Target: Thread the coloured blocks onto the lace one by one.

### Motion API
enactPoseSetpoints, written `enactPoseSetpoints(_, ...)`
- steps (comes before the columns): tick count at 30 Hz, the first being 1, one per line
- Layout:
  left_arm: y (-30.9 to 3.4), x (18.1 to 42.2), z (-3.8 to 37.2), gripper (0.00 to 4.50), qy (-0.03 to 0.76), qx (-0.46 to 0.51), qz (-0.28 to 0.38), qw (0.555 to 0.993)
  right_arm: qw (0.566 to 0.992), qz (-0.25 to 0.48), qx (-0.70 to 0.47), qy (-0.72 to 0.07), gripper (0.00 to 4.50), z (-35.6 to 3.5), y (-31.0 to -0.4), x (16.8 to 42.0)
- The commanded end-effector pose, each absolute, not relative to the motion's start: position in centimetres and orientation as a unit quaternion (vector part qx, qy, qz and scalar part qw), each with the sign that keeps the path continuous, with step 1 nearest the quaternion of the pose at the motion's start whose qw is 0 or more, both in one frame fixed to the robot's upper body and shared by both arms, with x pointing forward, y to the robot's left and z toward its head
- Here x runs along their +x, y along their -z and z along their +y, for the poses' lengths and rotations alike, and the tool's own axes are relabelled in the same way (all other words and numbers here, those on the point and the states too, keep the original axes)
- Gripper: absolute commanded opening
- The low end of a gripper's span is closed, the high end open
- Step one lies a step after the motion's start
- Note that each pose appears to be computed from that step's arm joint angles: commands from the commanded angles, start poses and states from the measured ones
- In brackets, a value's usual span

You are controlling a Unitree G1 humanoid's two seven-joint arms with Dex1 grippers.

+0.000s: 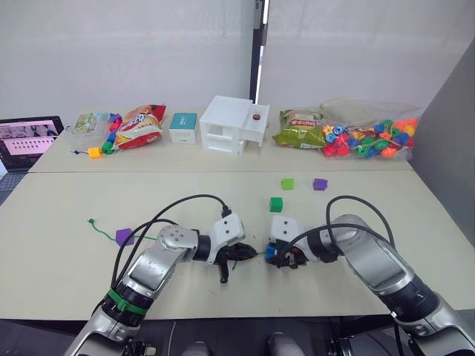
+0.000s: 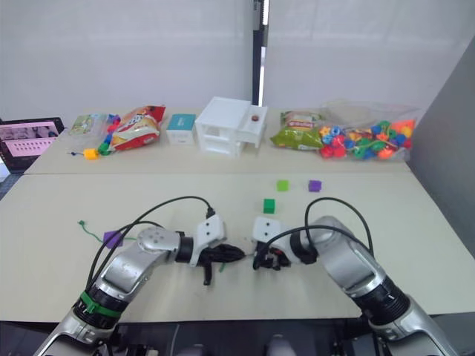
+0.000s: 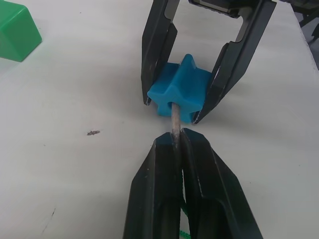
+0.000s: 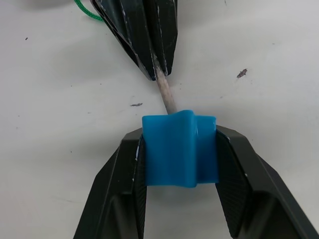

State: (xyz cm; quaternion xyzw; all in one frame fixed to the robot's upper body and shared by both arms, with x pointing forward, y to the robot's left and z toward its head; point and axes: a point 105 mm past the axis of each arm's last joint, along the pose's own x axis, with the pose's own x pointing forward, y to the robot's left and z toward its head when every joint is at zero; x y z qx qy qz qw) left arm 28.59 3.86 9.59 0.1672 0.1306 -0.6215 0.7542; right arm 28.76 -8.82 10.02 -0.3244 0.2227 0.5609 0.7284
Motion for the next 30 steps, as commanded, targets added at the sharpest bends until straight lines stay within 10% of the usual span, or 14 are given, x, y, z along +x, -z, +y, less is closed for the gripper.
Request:
enactPoseSetpoints(1, -11.7, 27.6, 1.7, 0.0, 0.66, 0.156, 0.083, 0.73, 0.705, 0.19, -0.308, -0.61, 1.36, -7.1, -10.1, 27.5)
enactPoseSetpoints(14, -12.0, 28.0, 3.1, 3.55, 0.655, 0.178, 0.082, 0.73, 0.702, 0.194, -0.304, -0.615, 1.36, -7.6, -9.4, 27.7)
enactPoseSetpoints(30, -9.8, 27.6, 8.0, 3.55, 0.619, 0.2, 0.128, 0.749, 0.71, 0.196, -0.301, -0.605, 1.36, -8.1, -9.5, 28.0)
